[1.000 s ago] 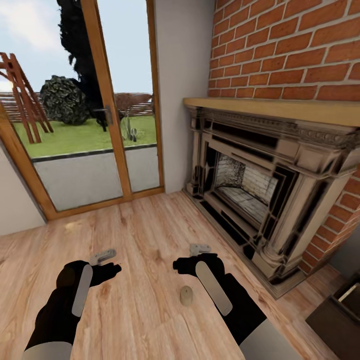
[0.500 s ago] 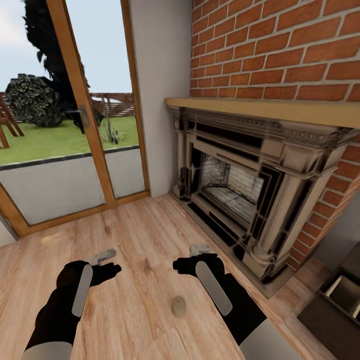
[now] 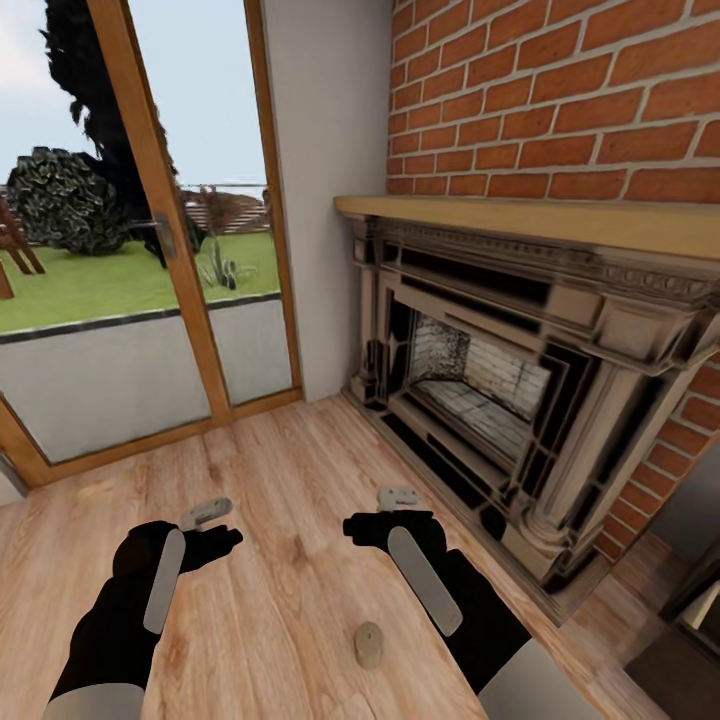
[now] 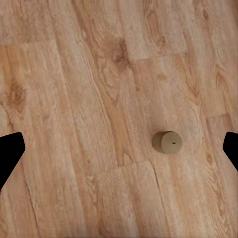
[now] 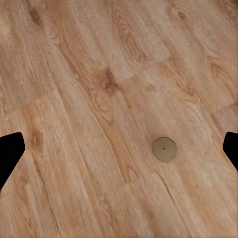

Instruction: Place each of the two pumpkins and all three candles from the living room inside a cabinet in the living room (use any cabinet), then make sure every cabinet is closed, and position the cauldron so it is next to a table in the living room.

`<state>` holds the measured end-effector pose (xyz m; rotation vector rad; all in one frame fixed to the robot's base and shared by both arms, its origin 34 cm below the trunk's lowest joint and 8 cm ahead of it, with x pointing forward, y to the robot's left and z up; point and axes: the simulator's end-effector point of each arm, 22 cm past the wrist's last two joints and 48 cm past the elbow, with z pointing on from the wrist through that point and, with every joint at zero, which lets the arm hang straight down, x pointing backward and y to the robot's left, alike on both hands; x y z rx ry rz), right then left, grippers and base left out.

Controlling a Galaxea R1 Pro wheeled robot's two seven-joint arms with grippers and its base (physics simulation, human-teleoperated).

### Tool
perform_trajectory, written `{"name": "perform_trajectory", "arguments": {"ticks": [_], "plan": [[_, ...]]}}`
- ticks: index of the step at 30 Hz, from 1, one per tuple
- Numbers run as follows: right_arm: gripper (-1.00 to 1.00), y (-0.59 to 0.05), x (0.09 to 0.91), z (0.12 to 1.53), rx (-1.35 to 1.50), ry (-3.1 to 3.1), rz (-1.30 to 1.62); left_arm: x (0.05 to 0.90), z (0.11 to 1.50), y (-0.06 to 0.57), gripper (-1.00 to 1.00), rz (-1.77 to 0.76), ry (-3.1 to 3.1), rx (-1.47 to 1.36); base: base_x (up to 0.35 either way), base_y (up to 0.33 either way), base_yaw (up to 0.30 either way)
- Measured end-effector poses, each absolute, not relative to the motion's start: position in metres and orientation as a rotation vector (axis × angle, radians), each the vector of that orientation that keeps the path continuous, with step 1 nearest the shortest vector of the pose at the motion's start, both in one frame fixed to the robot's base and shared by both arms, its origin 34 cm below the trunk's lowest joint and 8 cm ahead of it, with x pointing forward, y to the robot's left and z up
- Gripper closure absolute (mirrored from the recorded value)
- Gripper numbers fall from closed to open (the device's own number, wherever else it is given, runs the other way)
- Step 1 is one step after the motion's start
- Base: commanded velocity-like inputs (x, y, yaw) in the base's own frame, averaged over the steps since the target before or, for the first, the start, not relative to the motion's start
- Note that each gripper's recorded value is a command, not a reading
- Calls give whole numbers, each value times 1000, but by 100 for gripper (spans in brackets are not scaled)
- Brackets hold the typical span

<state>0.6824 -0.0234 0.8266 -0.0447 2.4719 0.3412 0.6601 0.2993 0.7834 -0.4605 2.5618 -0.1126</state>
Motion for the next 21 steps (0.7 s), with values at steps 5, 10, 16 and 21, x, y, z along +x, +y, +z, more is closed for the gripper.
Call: {"name": "perform_trajectory", "arguments": {"ticks": [5, 10, 16, 21], "plan": [[-100, -25, 683, 827, -43, 2471, 333, 660, 783, 299, -100, -113, 2562, -460, 251, 118, -4], [-100, -24, 682, 827, -42, 2470, 337, 660, 784, 299, -100, -113, 2560, -460, 251, 188, -151], [-100, -24, 683, 828, -43, 2468, 335, 660, 785, 299, -100, -114, 2559, -460, 251, 123, -94], [-100, -24, 683, 828, -44, 2468, 334, 660, 785, 299, -100, -115, 2558, -461, 238, 76, -10]]}}
